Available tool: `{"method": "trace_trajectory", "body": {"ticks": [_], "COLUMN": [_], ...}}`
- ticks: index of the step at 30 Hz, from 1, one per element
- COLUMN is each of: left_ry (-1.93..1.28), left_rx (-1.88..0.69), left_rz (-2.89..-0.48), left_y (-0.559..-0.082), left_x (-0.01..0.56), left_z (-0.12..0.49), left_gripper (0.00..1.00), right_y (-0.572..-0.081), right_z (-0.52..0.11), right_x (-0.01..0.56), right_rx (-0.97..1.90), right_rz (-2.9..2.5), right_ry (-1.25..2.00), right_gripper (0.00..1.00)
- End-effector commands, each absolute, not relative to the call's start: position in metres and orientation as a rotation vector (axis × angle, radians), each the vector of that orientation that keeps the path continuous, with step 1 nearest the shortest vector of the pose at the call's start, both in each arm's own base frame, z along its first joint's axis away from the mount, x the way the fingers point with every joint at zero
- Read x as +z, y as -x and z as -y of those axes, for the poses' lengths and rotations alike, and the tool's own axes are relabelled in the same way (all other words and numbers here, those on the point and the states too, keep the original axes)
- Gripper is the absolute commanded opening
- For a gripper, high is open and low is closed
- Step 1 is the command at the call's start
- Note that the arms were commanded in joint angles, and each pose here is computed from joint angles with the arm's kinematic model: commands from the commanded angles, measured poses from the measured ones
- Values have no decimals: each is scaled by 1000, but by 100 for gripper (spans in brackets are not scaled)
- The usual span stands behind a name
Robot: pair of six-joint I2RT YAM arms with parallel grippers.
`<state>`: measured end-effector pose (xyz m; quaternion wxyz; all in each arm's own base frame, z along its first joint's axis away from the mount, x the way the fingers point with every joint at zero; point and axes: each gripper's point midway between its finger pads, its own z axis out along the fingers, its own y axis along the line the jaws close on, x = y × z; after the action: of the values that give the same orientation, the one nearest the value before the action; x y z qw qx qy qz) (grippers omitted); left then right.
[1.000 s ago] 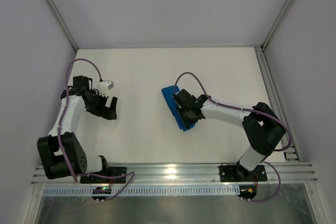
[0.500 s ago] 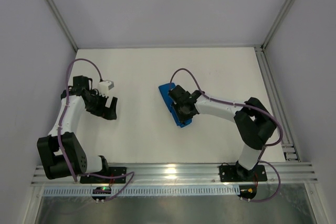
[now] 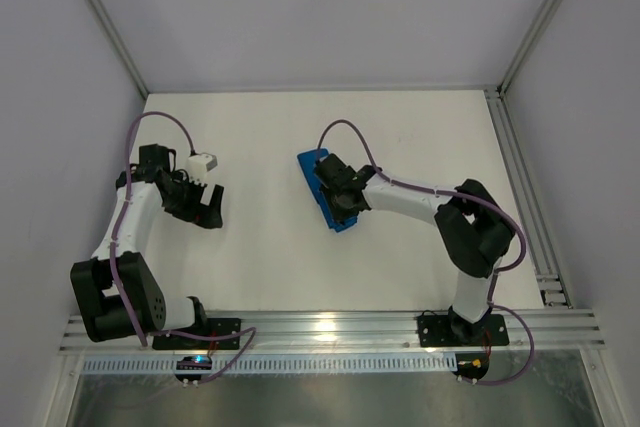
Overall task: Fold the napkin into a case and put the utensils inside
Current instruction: Insert the knife into the folded napkin.
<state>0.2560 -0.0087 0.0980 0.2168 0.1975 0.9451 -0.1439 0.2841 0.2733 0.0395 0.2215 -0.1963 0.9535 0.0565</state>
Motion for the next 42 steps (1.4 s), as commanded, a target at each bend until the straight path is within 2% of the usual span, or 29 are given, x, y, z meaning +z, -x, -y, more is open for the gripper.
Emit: {"method": "trace_trajectory", "body": {"ticks": [1, 11, 13, 14, 15, 16, 17, 18, 20, 22, 23, 28, 30, 32, 38, 42], "left_ry": [-557, -564, -573, -589, -644, -651, -608, -641, -679, -631, -529, -444, -459, -476, -444, -461], "left_rx": [-402, -484, -545, -529, -535, -516, -530, -476, -525, -509, -521, -385, -415, -500, -532, -540], "left_rz": [-2577, -2562, -2591, -2558, -2549, -2530, -2566, -2506, -2513, -2431, -2493, -2425, -2442, -2399, -2437, -2485], "left_y": [-261, -263, -267, -286, -295, -312, -327, -355, -381, -426, -443, -516, -525, -536, -553, -548], "left_x": [103, 103, 104, 122, 127, 133, 128, 147, 136, 154, 130, 116, 97, 102, 73, 54], "left_z": [10, 20, 28, 32, 49, 57, 68, 83, 129, 155, 160, 175, 186, 201, 211, 216], "left_gripper": [99, 97, 86, 67, 60, 57, 56, 58, 66, 66, 65, 64, 64, 64, 61, 52], "right_y": [-317, -344, -342, -343, -341, -340, -341, -340, -339, -339, -339, -334, -331, -331, -334, -338], "right_z": [-293, -307, -309, -308, -308, -308, -308, -309, -309, -309, -308, -309, -308, -306, -309, -309], "right_x": [62, 40, 38, 36, 34, 33, 32, 31, 31, 32, 31, 27, 24, 23, 23, 25], "right_rx": [199, 196, 216, 225, 230, 242, 246, 251, 258, 263, 266, 300, 300, 294, 287, 276], "right_rz": [-2526, -2541, -2540, -2535, -2536, -2537, -2534, -2535, -2532, -2526, -2527, -2528, -2535, -2535, -2534, -2531], "right_ry": [471, 447, 446, 444, 446, 447, 447, 449, 454, 457, 456, 445, 446, 444, 460, 470], "right_gripper": [19, 18, 18, 18, 18, 18, 18, 18, 18, 18, 18, 18, 17, 16, 15, 15]}}
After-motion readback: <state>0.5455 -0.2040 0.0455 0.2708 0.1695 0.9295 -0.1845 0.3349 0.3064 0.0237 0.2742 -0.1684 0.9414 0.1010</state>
